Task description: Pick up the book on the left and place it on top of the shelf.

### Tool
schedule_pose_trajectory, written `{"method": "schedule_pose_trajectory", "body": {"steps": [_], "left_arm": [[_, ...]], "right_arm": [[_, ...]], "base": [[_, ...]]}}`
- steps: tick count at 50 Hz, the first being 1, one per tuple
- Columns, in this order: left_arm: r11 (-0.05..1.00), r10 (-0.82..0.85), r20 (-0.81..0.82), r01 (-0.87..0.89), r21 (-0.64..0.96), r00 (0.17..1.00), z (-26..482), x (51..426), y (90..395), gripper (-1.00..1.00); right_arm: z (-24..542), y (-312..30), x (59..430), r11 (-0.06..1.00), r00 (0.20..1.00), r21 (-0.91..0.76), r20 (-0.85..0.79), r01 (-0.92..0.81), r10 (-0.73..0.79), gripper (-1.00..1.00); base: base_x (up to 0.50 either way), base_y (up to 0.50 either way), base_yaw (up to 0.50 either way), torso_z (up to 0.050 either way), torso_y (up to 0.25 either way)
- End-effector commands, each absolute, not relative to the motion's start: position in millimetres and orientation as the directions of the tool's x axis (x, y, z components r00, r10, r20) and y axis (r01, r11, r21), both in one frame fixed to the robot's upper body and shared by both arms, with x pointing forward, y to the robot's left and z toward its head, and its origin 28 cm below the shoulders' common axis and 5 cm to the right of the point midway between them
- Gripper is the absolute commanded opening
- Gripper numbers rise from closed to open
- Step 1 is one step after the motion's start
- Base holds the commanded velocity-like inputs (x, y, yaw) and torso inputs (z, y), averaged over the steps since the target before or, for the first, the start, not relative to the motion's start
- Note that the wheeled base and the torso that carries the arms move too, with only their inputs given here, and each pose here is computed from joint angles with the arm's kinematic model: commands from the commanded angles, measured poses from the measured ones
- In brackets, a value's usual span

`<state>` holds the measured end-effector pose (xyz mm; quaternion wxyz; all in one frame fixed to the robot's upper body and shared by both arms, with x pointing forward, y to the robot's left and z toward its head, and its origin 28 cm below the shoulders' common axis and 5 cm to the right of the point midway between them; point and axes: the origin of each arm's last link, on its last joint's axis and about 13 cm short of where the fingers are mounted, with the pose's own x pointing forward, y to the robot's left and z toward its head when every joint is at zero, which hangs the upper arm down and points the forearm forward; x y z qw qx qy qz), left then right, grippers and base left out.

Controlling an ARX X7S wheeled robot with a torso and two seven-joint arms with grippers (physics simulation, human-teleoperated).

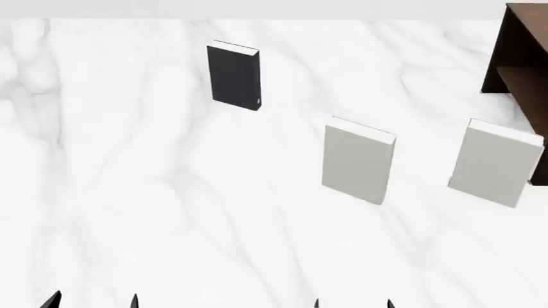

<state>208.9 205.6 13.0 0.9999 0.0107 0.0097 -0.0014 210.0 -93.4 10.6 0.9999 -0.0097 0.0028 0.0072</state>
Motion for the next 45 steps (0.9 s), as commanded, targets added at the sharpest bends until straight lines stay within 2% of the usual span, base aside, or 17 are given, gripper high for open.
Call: {"method": "schedule_pose_trajectory", "body": {"steps": [1,5,16,18,20,23,24,27,30,35,45], "left_arm": [[1.000,-0.007,-0.015,0.007,0.026,1.000,13,209,204,1.00],[1.000,-0.007,-0.015,0.008,0.028,1.000,13,209,203,1.00],[0.999,-0.004,-0.021,0.005,0.035,1.000,18,211,203,1.00],[0.999,-0.015,-0.017,0.016,0.045,1.000,27,213,202,1.00],[0.998,-0.034,0.000,0.034,0.058,0.999,56,221,200,1.00],[0.997,-0.056,0.028,0.054,0.063,0.998,95,230,200,1.00],[0.996,-0.082,0.066,0.079,0.048,0.994,126,238,199,1.00],[0.996,-0.081,0.059,0.079,0.045,0.995,172,253,200,1.00],[0.996,-0.072,0.097,0.066,0.056,0.993,199,263,200,1.00],[0.996,-0.072,0.111,0.065,0.069,0.991,206,268,197,1.00],[0.997,-0.055,0.116,0.047,0.067,0.992,204,273,199,1.00]], "right_arm": [[11,-96,211,1.000,1.000,-0.018,-0.016,-0.015,0.015,1.00],[11,-95,211,1.000,1.000,-0.023,-0.015,-0.017,0.017,1.00],[18,-96,214,1.000,0.999,-0.012,-0.043,-0.002,0.001,1.00],[29,-96,218,1.000,0.998,-0.011,-0.062,-0.004,0.004,1.00],[58,-97,225,0.999,0.999,-0.054,-0.046,0.005,-0.008,1.00],[100,-99,235,1.000,0.999,-0.001,-0.040,-0.027,0.027,1.00],[129,-102,245,1.000,0.999,0.000,-0.016,-0.031,0.031,1.00],[171,-109,265,1.000,0.999,0.012,-0.050,-0.011,0.012,1.00],[190,-110,273,1.000,0.999,-0.022,-0.046,0.016,-0.017,1.00],[199,-109,280,1.000,0.999,-0.028,-0.030,0.013,-0.014,1.00],[202,-110,283,1.000,0.999,-0.022,-0.048,0.021,-0.022,1.00]], "base": [[0.00,-0.50,0.00,0.000,0.000],[0.00,-0.47,0.00,0.000,0.000],[0.00,-0.01,0.00,0.000,0.000],[0.00,0.00,0.00,0.000,0.000],[0.00,0.00,0.00,0.000,0.000],[0.00,0.00,0.00,0.000,0.000],[0.00,0.00,0.00,0.000,0.000],[0.00,0.00,0.00,0.000,0.000],[0.00,0.00,0.00,0.000,0.000],[0.03,0.00,0.00,0.000,0.000],[0.50,0.00,0.00,0.000,0.000]]}}
